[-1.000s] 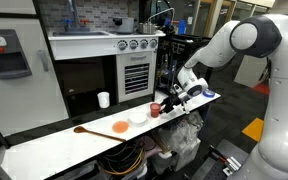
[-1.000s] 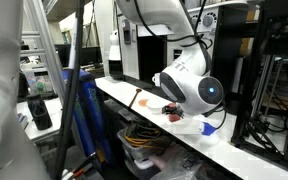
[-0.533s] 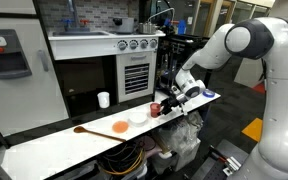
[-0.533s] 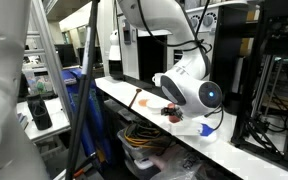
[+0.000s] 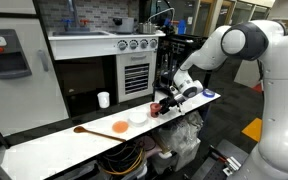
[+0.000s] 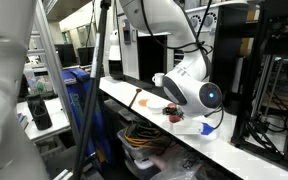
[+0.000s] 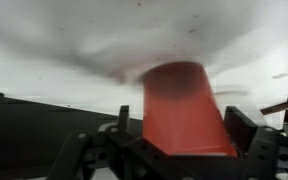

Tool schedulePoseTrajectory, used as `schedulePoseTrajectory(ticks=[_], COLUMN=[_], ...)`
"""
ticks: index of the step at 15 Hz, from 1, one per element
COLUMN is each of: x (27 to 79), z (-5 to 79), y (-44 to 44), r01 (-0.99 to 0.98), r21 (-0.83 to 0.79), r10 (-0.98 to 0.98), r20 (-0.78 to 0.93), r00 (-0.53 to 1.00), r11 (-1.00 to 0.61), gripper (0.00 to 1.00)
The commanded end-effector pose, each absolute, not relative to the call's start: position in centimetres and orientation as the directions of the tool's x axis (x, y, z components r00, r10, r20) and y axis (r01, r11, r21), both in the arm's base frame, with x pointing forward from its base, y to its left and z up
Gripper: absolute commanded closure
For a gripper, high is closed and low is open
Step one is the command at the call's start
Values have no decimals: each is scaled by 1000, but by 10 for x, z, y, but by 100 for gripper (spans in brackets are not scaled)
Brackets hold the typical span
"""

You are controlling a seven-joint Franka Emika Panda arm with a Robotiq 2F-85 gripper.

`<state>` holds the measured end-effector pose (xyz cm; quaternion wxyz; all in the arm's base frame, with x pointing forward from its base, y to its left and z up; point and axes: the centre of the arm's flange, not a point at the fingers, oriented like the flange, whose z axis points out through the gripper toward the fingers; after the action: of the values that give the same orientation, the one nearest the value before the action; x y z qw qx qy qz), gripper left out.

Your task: Pick the pink cup and pour the beans into the bowl

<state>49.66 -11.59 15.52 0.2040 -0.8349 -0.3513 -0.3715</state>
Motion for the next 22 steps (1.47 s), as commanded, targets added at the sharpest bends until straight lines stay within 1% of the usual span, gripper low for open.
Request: schedulePoseTrajectory(ticks=[1, 2, 3, 4, 5, 10, 13, 17, 22], x=[505, 505, 505, 505, 505, 503, 501, 500, 500], z=[149, 150, 150, 150, 151, 154, 169, 188, 219], y=[-115, -115, -115, -116, -116, -115, -112, -102, -84], r01=[741, 742, 742, 742, 743, 744, 743, 761, 808], r21=[-45, -43, -42, -41, -40, -31, -10, 56, 143], r10=[439, 440, 441, 441, 441, 451, 489, 579, 691], r20=[781, 781, 782, 782, 783, 778, 747, 684, 616], r00=[445, 442, 441, 440, 439, 437, 451, 442, 378], r11=[-670, -669, -669, -669, -668, -667, -669, -647, -571], gripper=[30, 32, 39, 47, 52, 52, 52, 52, 52])
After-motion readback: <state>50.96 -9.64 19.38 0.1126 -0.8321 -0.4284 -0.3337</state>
